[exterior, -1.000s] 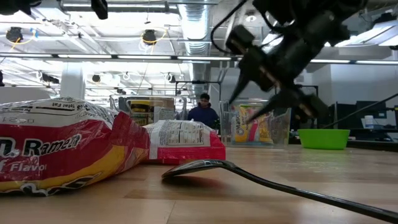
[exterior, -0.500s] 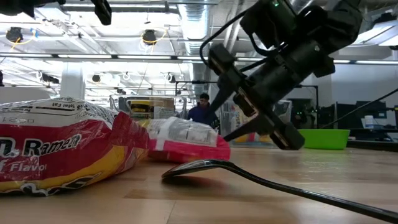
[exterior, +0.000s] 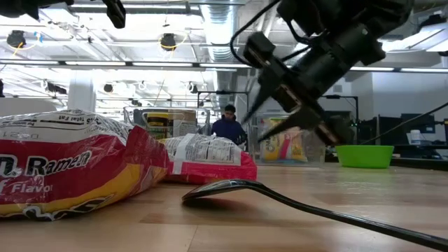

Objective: Pick & Place Food Item
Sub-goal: Put the red noodle pack into the right transparent bin

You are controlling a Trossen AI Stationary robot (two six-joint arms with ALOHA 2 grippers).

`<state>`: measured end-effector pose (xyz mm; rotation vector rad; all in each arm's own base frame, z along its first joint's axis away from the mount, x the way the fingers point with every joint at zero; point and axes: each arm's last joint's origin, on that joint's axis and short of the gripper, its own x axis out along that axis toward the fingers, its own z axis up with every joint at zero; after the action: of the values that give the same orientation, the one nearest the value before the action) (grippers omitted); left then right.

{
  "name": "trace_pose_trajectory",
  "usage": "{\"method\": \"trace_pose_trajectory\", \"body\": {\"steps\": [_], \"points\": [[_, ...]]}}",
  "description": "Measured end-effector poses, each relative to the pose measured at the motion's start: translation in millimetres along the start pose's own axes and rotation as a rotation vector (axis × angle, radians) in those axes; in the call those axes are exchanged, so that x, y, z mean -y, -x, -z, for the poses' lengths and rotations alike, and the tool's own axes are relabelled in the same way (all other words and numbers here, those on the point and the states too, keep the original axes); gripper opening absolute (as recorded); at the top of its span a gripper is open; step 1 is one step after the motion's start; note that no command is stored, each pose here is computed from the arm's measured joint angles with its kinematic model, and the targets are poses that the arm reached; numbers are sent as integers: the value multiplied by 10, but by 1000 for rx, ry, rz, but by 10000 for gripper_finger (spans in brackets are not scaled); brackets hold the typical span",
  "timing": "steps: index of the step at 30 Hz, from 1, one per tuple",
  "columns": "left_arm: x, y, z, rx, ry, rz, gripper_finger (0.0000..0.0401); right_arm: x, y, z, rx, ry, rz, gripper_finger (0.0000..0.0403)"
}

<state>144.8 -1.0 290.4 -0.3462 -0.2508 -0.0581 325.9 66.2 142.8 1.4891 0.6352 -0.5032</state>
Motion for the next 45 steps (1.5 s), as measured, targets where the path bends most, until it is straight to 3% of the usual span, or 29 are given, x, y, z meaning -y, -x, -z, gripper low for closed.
{"method": "trace_pose_trajectory", "body": {"steps": [3,15,21,45], "points": [[0,0,0,0,0,0,4,50,54,-13,21,6,74,121],[0,0,-1,0,0,0,4,196,-149,-9,14,-29,119,127],[0,0,-1,0,0,0,4,172,-260,2,6,-42,51,129],[0,0,-1,0,0,0,4,63,-308,9,21,24,-2,125]]}}
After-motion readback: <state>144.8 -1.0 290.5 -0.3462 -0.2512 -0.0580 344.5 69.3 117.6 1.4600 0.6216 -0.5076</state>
